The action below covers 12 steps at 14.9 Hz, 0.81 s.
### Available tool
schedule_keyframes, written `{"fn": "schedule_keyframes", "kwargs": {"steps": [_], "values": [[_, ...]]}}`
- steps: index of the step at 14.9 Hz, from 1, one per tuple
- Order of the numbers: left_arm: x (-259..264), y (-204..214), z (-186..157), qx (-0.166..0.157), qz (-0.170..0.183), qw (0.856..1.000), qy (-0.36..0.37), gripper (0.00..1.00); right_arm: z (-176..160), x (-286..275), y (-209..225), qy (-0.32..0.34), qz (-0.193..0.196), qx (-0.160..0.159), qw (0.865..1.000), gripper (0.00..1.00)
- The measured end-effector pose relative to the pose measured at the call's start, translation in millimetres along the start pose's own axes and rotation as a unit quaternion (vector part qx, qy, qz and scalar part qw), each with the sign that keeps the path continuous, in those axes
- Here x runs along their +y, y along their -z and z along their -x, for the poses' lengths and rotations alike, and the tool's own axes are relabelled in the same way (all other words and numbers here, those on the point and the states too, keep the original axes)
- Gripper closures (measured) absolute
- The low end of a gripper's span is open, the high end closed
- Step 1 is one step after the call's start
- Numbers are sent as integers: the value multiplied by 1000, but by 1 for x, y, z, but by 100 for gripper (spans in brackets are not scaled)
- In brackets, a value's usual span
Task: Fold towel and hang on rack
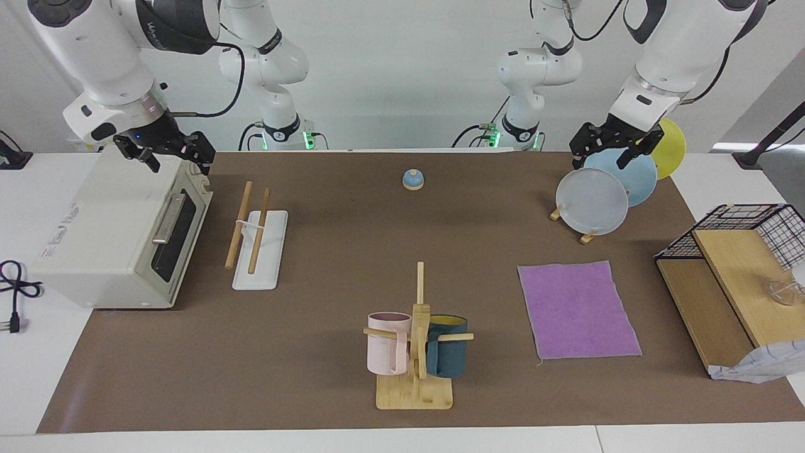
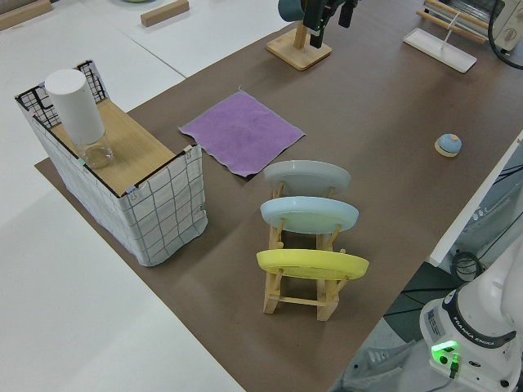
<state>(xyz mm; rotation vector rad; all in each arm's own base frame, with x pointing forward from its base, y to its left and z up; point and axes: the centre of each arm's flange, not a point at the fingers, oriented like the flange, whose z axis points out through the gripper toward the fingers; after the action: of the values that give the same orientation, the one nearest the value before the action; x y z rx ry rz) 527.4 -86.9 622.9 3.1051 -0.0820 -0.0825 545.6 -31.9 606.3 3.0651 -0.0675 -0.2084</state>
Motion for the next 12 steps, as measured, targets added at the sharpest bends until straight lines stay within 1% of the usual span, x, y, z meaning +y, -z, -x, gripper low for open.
{"fn": "schedule_keyframes", "kwargs": {"steps": [6, 10, 12], "values": [[-2, -5, -1, 4, 0, 1000, 2, 0, 0, 0, 0, 0, 0, 0, 1000, 0], [-4, -30, 0, 6, -1, 1000, 5, 0, 0, 0, 0, 0, 0, 0, 1000, 0], [-20, -55, -7, 11, 0, 1000, 17, 0, 0, 0, 0, 0, 0, 0, 1000, 0]]}}
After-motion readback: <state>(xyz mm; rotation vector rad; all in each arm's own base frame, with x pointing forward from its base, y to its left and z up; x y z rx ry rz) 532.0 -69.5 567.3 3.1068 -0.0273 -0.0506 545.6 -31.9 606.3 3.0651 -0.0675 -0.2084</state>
